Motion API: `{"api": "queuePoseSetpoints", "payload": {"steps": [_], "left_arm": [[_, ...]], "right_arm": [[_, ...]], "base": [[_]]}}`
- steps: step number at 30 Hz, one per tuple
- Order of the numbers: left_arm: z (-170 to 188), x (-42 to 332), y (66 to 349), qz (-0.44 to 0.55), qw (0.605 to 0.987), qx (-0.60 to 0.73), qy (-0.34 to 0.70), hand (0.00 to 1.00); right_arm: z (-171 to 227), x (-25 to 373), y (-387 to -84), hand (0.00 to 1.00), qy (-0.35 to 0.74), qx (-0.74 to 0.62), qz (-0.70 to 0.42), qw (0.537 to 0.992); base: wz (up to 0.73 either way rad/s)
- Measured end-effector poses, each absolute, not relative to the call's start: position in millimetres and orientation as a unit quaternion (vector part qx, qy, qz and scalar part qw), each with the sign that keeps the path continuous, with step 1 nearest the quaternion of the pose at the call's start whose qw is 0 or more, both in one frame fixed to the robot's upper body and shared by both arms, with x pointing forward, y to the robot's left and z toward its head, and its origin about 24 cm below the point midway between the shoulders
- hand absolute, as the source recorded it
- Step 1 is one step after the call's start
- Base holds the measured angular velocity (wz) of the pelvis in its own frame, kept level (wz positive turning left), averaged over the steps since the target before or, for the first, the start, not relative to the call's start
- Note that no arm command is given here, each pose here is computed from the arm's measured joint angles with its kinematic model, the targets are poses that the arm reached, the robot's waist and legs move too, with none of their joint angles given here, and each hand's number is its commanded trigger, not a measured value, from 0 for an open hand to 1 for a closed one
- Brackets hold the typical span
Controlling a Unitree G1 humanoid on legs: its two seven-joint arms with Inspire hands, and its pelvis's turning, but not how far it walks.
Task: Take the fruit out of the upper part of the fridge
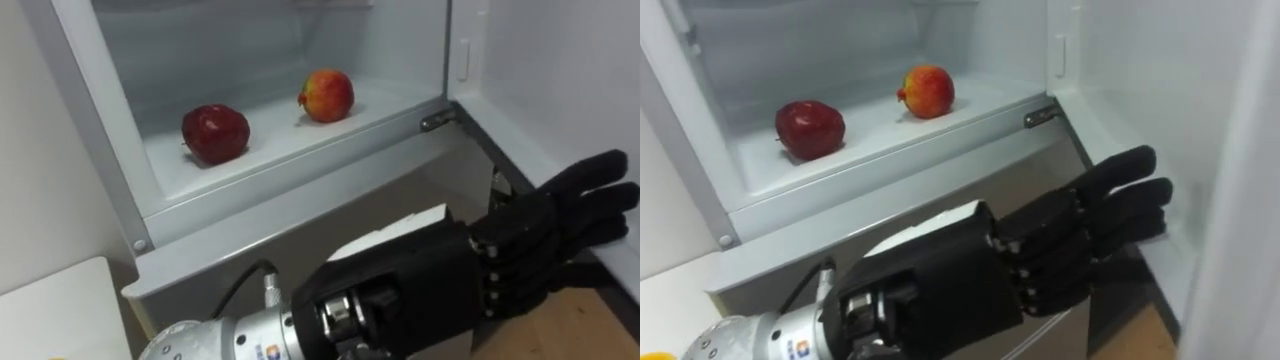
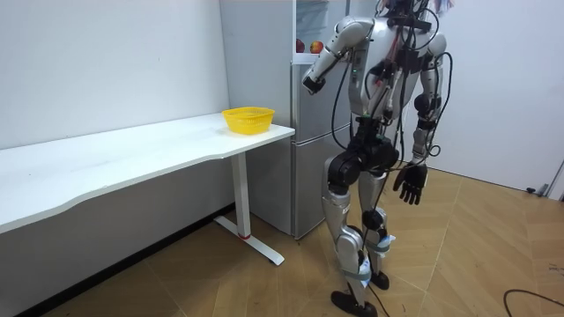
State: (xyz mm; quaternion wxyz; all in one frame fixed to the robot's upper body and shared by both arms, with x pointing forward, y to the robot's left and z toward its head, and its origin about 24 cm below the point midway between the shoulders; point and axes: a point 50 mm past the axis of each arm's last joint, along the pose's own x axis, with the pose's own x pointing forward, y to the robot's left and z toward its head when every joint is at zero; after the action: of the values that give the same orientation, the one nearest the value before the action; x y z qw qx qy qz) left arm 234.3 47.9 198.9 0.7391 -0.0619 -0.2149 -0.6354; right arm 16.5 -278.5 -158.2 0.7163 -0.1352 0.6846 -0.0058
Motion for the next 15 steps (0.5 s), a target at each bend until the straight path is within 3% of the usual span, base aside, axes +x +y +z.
{"api": "queuePoseSetpoints", "payload": {"steps": [15], "left_arm": [[205,241,30,-0.642,0.734,-0.072,-0.211,0.00]], "right_arm": [[-156,30,-285,0.00,0.682,-0.142,-0.013,0.717]], "base": [[-0.06]]}}
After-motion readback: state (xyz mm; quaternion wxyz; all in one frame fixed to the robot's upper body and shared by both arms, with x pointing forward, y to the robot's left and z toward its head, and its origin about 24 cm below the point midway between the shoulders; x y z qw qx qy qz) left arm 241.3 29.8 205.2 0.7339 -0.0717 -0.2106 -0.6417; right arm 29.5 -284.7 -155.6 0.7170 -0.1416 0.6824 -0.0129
